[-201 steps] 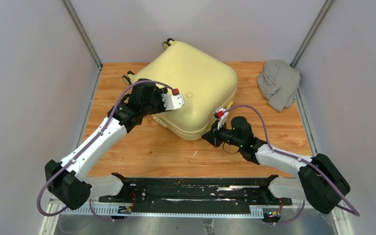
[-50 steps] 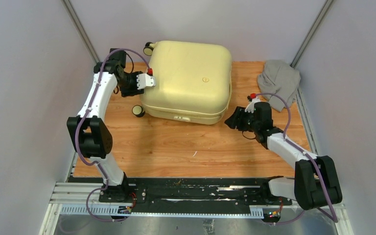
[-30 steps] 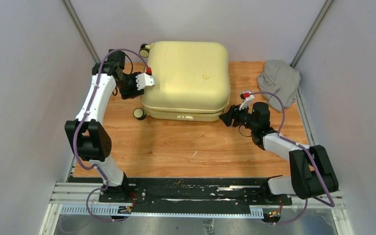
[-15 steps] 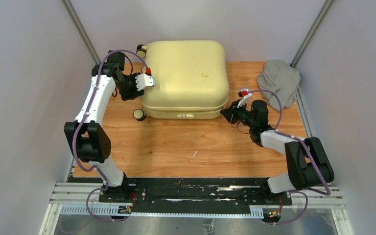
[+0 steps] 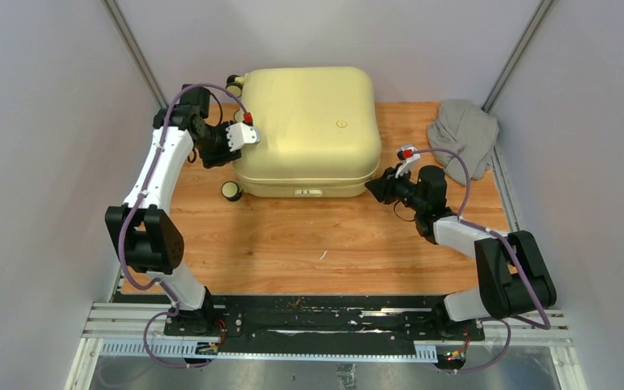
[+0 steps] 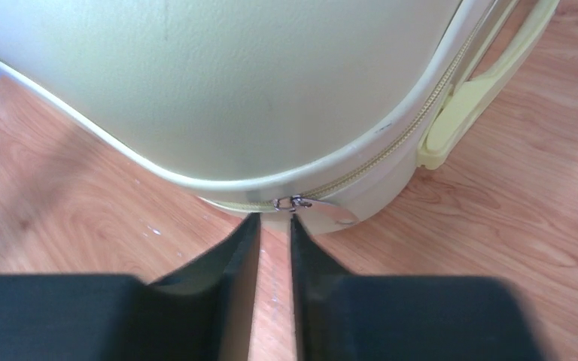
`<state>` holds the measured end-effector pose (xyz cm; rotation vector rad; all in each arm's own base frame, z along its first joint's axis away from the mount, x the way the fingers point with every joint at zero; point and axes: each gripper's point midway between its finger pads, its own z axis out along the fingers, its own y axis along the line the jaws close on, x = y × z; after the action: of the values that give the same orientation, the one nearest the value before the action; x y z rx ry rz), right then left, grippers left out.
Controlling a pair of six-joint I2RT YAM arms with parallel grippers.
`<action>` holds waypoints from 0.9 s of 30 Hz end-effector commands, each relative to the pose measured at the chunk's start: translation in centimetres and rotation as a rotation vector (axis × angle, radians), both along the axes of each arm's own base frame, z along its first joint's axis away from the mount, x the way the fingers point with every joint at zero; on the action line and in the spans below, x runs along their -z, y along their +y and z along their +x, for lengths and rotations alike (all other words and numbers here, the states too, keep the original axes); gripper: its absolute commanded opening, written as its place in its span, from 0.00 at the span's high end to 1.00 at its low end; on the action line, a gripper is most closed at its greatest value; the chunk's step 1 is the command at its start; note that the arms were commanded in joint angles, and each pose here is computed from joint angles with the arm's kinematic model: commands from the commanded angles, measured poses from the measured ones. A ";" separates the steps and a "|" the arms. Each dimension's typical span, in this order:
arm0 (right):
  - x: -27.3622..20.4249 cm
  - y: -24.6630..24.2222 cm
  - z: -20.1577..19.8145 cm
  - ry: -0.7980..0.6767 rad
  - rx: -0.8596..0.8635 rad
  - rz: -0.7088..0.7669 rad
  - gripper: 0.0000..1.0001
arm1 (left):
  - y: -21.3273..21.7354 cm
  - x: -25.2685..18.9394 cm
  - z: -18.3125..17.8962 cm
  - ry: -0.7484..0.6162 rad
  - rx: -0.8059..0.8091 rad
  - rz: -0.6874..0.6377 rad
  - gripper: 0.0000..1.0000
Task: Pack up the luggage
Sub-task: Zip the luggage at the center of the board.
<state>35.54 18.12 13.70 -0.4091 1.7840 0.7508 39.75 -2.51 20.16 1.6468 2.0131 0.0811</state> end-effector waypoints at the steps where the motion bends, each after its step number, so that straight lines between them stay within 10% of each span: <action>1: 0.2 0.5 0.0 0.046 0.005 0.003 0.63 | 0.4 -3.4 -0.6 -0.083 -0.104 -0.035 1.00; 16: 0.9 -0.6 1.4 0.016 0.061 -0.070 0.44 | 0.5 -3.4 -0.8 -0.086 -0.102 -0.029 1.00; 27: -1.3 1.2 2.5 -0.073 -0.022 -0.017 0.66 | 0.5 -3.4 -0.9 -0.086 -0.101 -0.028 1.00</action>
<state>37.13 17.74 12.39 -0.3996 1.8367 0.6888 39.05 -2.63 20.60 1.6211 2.0267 0.0830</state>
